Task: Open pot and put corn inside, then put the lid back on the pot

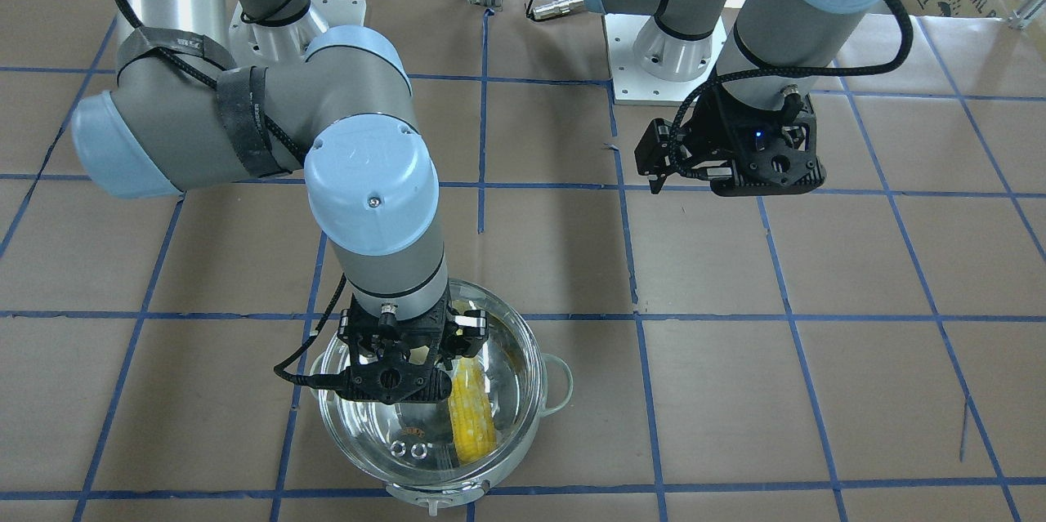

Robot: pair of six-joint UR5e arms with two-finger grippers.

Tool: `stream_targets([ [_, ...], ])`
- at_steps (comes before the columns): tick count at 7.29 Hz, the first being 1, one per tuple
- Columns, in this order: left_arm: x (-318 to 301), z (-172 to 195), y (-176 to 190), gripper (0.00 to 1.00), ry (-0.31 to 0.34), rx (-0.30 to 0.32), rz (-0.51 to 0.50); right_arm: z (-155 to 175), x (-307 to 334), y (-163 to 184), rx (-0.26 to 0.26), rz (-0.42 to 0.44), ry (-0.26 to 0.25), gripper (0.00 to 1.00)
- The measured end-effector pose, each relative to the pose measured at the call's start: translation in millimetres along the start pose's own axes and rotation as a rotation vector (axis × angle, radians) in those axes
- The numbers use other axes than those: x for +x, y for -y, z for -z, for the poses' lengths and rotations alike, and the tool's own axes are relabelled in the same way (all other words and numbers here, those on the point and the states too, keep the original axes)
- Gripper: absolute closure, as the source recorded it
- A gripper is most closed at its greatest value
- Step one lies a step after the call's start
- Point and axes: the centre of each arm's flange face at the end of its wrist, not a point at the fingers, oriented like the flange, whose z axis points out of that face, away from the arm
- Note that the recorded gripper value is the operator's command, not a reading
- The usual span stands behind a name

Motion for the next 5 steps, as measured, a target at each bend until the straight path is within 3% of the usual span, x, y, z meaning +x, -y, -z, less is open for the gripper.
stream_targets([
  [5,-3,-12,10,0.00,0.028,-0.026,0.007,-20,-15,-4,-0.029,-0.010,-0.016,0.91],
])
